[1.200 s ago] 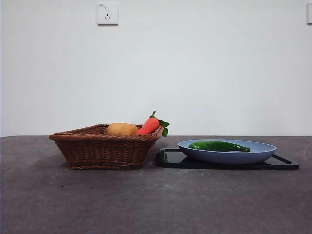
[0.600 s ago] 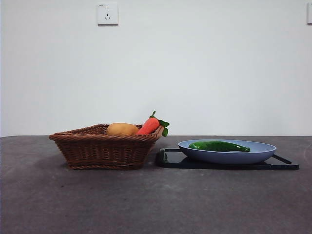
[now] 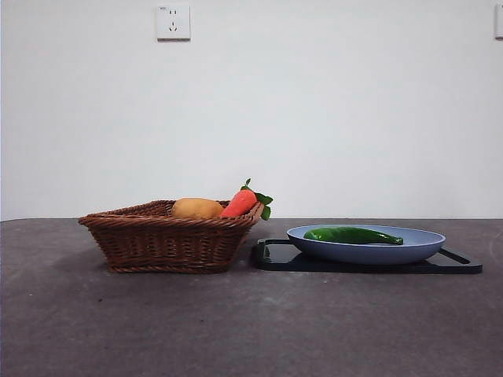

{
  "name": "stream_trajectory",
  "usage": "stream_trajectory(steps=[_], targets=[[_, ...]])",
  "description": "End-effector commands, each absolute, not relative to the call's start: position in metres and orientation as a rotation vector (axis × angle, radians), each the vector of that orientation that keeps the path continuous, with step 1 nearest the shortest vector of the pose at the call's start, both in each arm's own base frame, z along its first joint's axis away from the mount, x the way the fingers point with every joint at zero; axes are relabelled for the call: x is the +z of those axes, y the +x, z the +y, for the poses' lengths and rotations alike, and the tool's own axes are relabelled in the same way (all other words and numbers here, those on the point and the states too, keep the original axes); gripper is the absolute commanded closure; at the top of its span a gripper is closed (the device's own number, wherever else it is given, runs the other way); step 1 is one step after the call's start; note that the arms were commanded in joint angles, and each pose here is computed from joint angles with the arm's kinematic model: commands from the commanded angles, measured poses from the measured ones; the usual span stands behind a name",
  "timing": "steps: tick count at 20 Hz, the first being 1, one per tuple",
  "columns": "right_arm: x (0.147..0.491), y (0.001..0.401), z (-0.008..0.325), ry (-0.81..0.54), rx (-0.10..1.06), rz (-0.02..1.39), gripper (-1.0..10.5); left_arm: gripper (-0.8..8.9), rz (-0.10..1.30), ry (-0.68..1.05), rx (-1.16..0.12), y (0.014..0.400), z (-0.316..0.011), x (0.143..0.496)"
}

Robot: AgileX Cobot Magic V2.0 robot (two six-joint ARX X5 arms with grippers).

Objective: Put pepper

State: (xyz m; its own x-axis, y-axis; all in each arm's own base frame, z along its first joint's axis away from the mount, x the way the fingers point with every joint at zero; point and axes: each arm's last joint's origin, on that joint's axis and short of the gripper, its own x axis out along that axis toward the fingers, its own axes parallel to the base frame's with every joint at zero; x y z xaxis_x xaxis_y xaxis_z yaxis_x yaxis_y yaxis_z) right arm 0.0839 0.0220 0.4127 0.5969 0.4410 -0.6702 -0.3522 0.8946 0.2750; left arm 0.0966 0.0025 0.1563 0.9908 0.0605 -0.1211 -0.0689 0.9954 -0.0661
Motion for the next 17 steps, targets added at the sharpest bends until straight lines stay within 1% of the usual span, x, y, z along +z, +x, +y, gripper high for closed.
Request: stream_trajectory(steps=[1,8,11,13,15,17], targets=[[0.415,0.083,0.022,0.119,0.460,0.813,9.4,8.05,0.120,-0.080,0.068,0.097,0.003,0.154],[0.415,0.083,0.022,0.119,0.460,0.813,9.4,8.05,0.120,-0.080,0.068,0.097,0.003,0.154],[0.417,0.083,0.022,0.034,0.487,0.770,9.4,8.05,0.119,-0.080,0.069,0.097,0.003,0.154],[0.422,0.076,0.019,-0.002,0.442,0.661,9.4,8.05,0.119,-0.080,0.069,0.097,0.003,0.154],[0.426,0.066,0.016,-0.017,0.403,0.457,9.4,8.05,0.119,-0.080,0.068,0.097,0.003,0.154],[0.415,0.060,0.013,-0.003,0.375,0.295,9.4,8.05,0.120,-0.080,0.068,0.097,0.003,0.154]])
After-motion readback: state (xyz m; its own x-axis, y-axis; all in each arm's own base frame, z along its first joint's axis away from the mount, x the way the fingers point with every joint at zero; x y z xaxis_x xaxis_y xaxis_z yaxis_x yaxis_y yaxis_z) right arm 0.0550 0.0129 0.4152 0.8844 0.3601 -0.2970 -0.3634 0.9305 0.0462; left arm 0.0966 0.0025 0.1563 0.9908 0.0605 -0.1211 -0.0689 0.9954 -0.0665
